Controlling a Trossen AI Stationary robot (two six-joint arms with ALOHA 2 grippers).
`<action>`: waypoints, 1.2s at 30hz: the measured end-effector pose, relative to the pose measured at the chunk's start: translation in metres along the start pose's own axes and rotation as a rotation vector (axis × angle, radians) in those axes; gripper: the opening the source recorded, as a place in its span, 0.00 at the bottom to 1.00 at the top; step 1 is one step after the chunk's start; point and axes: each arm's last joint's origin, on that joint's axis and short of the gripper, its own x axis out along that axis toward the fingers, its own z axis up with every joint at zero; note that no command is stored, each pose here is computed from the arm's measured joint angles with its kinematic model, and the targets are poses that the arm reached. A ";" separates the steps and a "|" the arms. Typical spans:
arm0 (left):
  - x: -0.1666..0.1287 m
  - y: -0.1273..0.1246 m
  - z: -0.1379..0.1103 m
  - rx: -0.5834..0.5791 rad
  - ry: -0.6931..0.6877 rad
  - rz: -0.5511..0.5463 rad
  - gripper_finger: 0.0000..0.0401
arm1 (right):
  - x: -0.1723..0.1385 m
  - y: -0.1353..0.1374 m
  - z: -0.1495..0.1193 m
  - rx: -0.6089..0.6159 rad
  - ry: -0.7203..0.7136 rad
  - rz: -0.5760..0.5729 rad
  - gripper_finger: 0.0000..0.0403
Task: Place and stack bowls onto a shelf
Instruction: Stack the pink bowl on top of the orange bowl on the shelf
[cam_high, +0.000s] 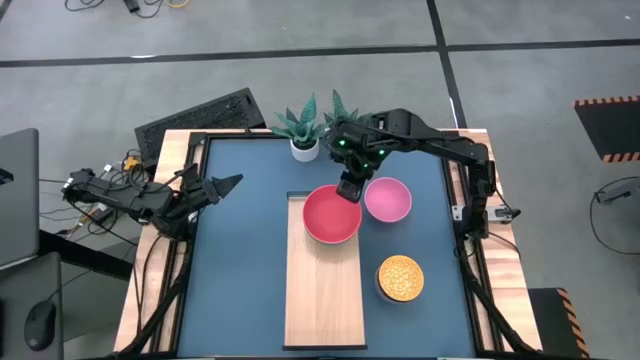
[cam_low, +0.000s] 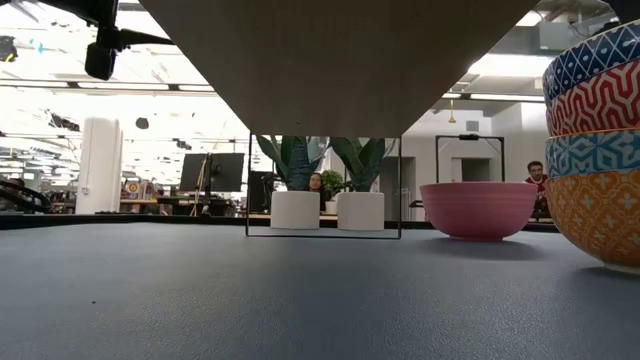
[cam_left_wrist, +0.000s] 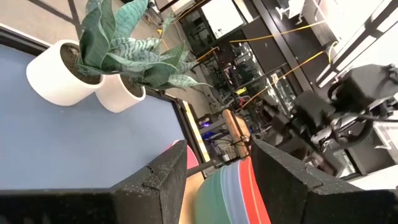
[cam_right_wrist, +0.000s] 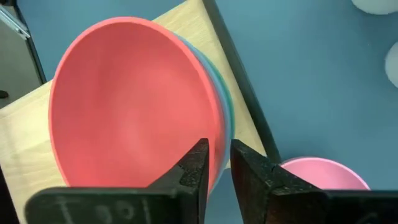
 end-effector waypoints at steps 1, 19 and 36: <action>0.000 0.000 0.000 0.000 0.000 0.000 0.41 | -0.004 -0.001 0.001 0.002 -0.015 0.002 0.24; 0.000 0.000 0.000 -0.015 0.000 0.001 0.41 | -0.039 -0.030 -0.006 -0.023 -0.085 -0.261 0.14; 0.000 0.002 -0.001 0.027 0.007 0.014 0.41 | 0.006 -0.144 -0.105 0.360 0.088 -0.472 0.41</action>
